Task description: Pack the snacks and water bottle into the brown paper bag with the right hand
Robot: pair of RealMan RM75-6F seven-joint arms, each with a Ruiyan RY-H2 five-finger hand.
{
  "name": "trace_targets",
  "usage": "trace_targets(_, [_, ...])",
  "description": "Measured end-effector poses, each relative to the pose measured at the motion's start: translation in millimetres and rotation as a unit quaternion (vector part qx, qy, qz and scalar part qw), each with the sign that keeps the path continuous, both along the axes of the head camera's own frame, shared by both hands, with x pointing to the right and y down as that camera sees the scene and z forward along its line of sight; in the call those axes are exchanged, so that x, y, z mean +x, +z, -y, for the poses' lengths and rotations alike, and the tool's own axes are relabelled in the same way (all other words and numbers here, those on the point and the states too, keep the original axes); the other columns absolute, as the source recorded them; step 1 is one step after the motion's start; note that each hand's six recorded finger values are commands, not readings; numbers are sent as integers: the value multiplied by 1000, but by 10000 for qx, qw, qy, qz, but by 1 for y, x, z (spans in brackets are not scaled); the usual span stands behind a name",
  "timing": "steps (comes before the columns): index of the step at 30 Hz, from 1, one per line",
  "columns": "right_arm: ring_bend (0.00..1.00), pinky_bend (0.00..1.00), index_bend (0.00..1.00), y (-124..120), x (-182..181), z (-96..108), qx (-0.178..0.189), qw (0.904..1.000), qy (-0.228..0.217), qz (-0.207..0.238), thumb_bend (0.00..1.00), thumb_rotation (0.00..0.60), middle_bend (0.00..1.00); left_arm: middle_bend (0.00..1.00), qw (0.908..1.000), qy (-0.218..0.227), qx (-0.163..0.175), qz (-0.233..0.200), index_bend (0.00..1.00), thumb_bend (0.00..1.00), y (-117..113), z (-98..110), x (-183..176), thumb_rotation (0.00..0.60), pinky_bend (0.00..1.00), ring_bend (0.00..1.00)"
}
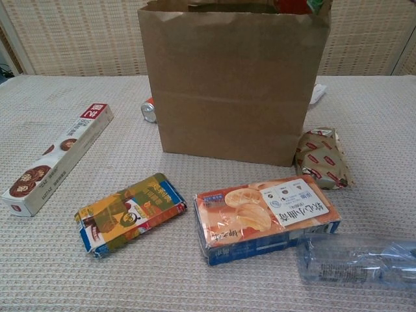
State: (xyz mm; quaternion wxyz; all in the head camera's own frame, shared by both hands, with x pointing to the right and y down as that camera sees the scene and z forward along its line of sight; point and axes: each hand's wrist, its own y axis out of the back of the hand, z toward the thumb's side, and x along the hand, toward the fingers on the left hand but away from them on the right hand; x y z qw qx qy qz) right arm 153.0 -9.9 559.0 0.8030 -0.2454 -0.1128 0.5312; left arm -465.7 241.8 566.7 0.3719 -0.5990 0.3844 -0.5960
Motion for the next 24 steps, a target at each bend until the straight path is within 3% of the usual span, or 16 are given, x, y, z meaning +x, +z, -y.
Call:
trace_targets(2, [610,613,628,7,-7,-2,-23,10000,-81,-51,283,600,613,0,10000,-2,-2,-4,0,370,0,0,0,600,0,0])
trace_targets(3, [567,597,535,11,-12,-3,-30,9999,-125,-55,271,600,593,0,10000,-5,-3,-9,0,370,0,0,0,600,0,0])
trace_targets(6, [386,531,189,17,-25,-7,9,9998,-215,-5,173,600,435,0,10000,-12,-9,-19,0,370,0,0,-1,600,0,0])
trace_targets(9, [263,452,31,16,-35,-11,117,9992,-350,120,111,600,305,0,10000,-16,-14,-30,0,370,0,0,-1,600,0,0])
trace_targets(15, [95,233,0,9,-41,-14,298,9980,-460,302,57,600,149,0,10000,-14,-9,-35,0,370,0,0,-1,600,0,0])
trace_targets(24, [85,195,0,-3,-25,-12,375,9980,-466,198,41,600,133,0,10000,-20,-7,-9,0,370,0,-1,-1,600,0,0])
